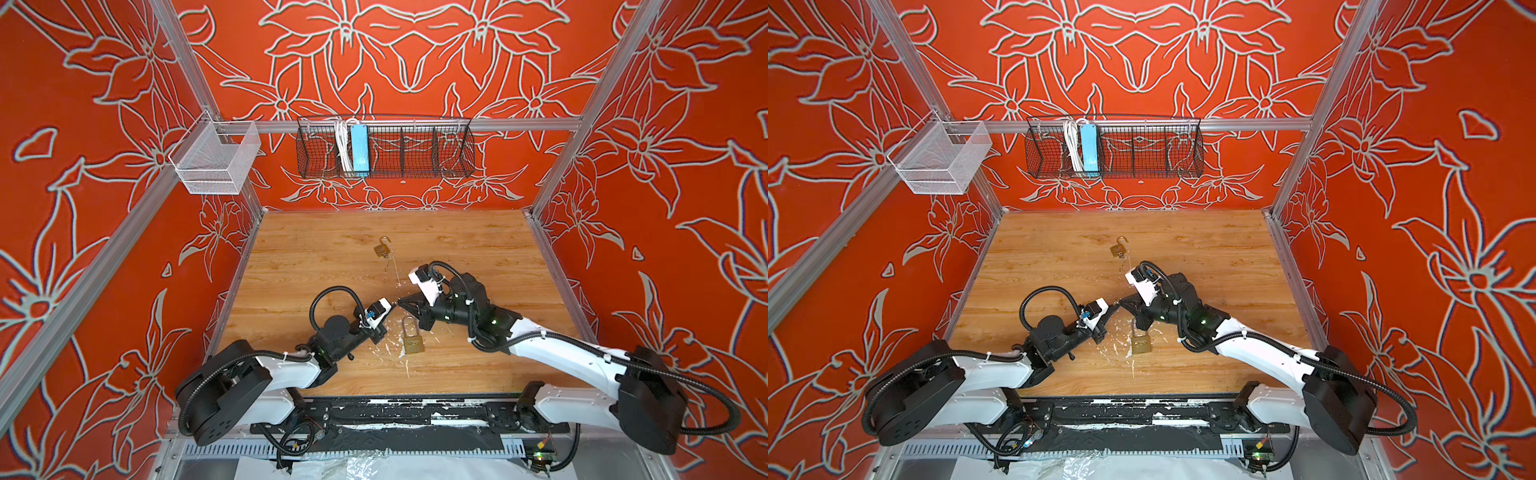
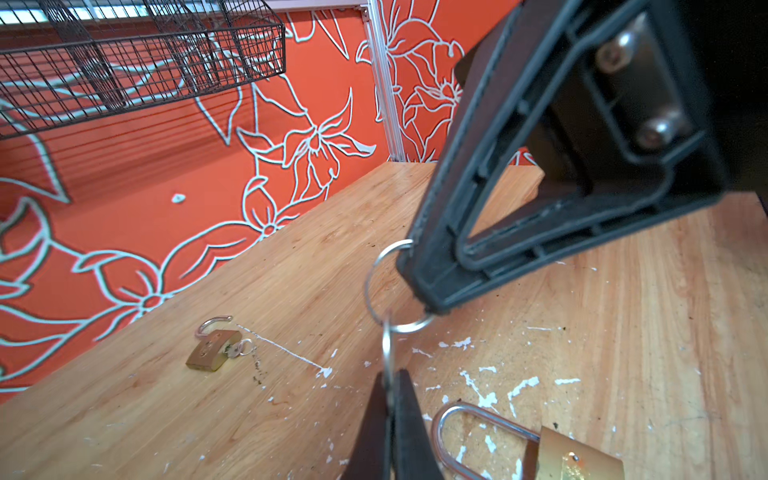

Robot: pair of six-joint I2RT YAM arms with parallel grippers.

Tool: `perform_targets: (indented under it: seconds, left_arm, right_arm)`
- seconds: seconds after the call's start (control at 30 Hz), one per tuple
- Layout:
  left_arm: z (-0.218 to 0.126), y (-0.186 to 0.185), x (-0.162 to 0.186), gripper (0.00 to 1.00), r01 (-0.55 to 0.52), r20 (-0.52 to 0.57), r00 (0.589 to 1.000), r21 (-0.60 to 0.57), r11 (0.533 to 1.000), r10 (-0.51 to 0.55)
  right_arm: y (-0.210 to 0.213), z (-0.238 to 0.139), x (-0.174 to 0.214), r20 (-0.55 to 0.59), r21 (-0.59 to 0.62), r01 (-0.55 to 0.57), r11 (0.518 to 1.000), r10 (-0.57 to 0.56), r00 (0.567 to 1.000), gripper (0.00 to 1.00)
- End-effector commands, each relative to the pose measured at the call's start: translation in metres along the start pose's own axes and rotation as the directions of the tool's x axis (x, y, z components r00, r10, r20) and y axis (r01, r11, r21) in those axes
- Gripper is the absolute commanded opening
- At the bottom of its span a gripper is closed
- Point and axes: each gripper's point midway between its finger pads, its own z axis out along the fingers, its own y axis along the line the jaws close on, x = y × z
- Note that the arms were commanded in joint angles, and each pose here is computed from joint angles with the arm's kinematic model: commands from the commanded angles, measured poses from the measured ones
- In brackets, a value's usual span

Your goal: Unlock with the key

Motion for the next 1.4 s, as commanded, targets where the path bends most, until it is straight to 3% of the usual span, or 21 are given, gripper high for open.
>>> perform_targets:
  seconds: [0.0,0.07,0.23,0.3,0.43,0.47,0.57,0.67,0.7,0.87,0.9,0.93,1.07,1.23,1.37]
  left_arm:
    - [-0.002,0.012,-0.006,0.00,-0.091,-0.037,0.995,-0.063,0.994,0.089]
    - [-0.006,0.016,-0.009,0.00,-0.125,-0.059,0.991,-0.075,0.989,0.121]
    - [-0.013,0.017,-0.014,0.00,-0.276,-0.116,0.957,-0.073,0.958,0.267]
    - [-0.015,0.009,-0.022,0.00,-0.391,-0.118,0.916,-0.060,0.918,0.383]
    - [-0.023,-0.010,-0.036,0.00,-0.617,-0.079,0.784,0.007,0.787,0.616]
    - [-0.023,-0.014,-0.039,0.00,-0.673,-0.068,0.737,0.016,0.739,0.673]
    - [-0.026,-0.025,-0.056,0.00,-0.838,-0.021,0.545,0.024,0.545,0.838]
    - [-0.027,-0.039,-0.073,0.00,-0.945,0.069,0.325,0.073,0.320,0.943]
    - [-0.025,-0.041,-0.081,0.00,-0.971,0.099,0.234,0.084,0.226,0.967]
    - [-0.008,-0.024,-0.110,0.00,-0.975,0.070,-0.153,0.151,-0.162,0.986]
    - [-0.004,-0.018,-0.114,0.00,-0.957,0.043,-0.245,0.151,-0.249,0.968]
    - [-0.004,-0.014,-0.119,0.00,-0.946,0.037,-0.279,0.164,-0.281,0.960]
    - [-0.014,-0.021,-0.142,0.00,-0.944,0.084,-0.317,0.070,-0.323,0.945]
    - [-0.027,-0.024,-0.143,0.00,-0.927,0.083,-0.366,0.059,-0.371,0.927]
    - [-0.032,-0.035,-0.160,0.00,-0.938,0.096,-0.346,-0.005,-0.348,0.933]
  right_arm:
    - [-0.021,-0.008,-0.009,0.053,0.130,0.009,0.991,-0.016,0.998,0.28]
    - [-0.025,-0.012,-0.009,0.059,0.159,0.014,0.987,-0.024,0.998,0.45]
    - [-0.048,-0.036,-0.017,0.154,0.308,-0.035,0.951,-0.014,0.988,0.56]
    - [-0.056,-0.050,-0.020,0.202,0.367,-0.058,0.929,-0.019,0.979,0.59]
    - [-0.058,-0.077,-0.031,0.286,0.397,-0.069,0.915,-0.052,0.957,0.64]
    - [-0.058,-0.083,-0.033,0.311,0.396,-0.077,0.915,-0.055,0.949,0.65]
    - [-0.061,-0.100,-0.035,0.392,0.395,-0.115,0.912,-0.054,0.918,0.68]
    - [-0.056,-0.110,-0.042,0.440,0.341,-0.124,0.932,-0.041,0.897,0.70]
    - [-0.051,-0.112,-0.044,0.451,0.310,-0.115,0.944,-0.040,0.892,0.71]
    - [-0.023,-0.124,-0.052,0.534,0.178,-0.045,0.983,-0.058,0.844,0.71]
    - [-0.020,-0.127,-0.052,0.549,0.163,-0.042,0.986,-0.056,0.834,0.71]
    - [-0.015,-0.130,-0.053,0.559,0.143,-0.028,0.989,-0.058,0.827,0.71]
    - [0.013,-0.131,-0.063,0.549,0.026,0.052,0.998,-0.058,0.834,0.71]
    - [0.047,-0.129,-0.069,0.520,-0.148,0.126,0.981,-0.031,0.853,0.72]
    - [0.066,-0.113,-0.069,0.436,-0.294,0.141,0.945,0.001,0.900,0.72]
